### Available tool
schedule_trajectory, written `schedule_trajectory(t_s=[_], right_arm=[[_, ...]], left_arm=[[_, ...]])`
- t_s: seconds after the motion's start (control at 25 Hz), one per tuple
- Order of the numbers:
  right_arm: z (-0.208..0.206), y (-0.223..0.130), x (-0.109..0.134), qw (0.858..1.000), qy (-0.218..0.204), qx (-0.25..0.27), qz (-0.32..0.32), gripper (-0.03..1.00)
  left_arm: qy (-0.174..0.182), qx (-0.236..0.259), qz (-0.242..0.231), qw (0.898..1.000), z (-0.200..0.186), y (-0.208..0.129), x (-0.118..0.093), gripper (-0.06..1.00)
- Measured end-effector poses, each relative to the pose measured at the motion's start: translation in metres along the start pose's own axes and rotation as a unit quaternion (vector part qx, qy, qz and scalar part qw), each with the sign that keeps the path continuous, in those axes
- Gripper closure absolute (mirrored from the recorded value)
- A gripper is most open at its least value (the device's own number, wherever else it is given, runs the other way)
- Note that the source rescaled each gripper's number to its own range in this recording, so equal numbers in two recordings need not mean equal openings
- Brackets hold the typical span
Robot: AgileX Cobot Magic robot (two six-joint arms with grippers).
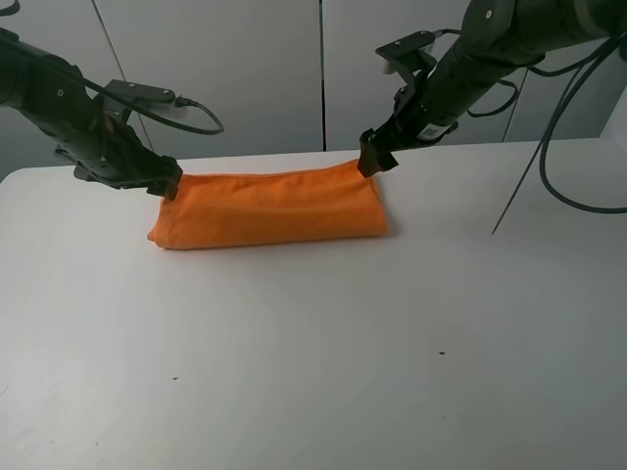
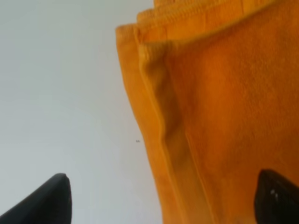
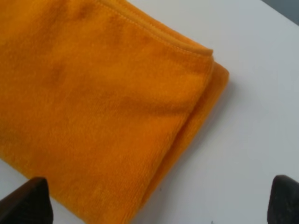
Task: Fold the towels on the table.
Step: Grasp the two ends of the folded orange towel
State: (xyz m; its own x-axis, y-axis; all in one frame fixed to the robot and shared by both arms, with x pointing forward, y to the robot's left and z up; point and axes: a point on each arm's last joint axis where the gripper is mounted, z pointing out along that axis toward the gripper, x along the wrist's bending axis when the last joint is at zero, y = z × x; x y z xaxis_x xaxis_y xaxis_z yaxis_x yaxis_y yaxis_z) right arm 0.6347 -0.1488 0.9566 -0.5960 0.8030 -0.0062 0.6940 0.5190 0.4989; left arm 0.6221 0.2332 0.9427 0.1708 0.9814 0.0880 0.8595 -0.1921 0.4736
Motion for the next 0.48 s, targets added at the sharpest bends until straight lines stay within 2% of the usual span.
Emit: schedule_trajectory(t_s=[0.08,0.2,0.36,0.48], right_arm=[[0.000,0.000,-0.002,0.999,-0.006,-0.003,0.044,-0.03],[-0.001,-0.002,-0.011,0.995,-0.013,-0.001,0.102,-0.03],[0.008,-0.009,-0.021,0.988,-0.009,0.030,0.151,-0.03],[0.018,-0.014,-0.019,0.983,0.008,0.050,0.175,-0.03]], left_arm=[[-0.027,0.004,-0.029,0.999,0.001,-0.001,0.008,-0.05],[-0.047,0.003,-0.046,0.998,0.002,-0.001,0.018,-0.05],[-0.059,0.027,-0.051,0.997,0.014,-0.003,0.019,-0.05],[-0.063,0.048,-0.053,0.995,0.027,-0.005,0.019,-0.05]])
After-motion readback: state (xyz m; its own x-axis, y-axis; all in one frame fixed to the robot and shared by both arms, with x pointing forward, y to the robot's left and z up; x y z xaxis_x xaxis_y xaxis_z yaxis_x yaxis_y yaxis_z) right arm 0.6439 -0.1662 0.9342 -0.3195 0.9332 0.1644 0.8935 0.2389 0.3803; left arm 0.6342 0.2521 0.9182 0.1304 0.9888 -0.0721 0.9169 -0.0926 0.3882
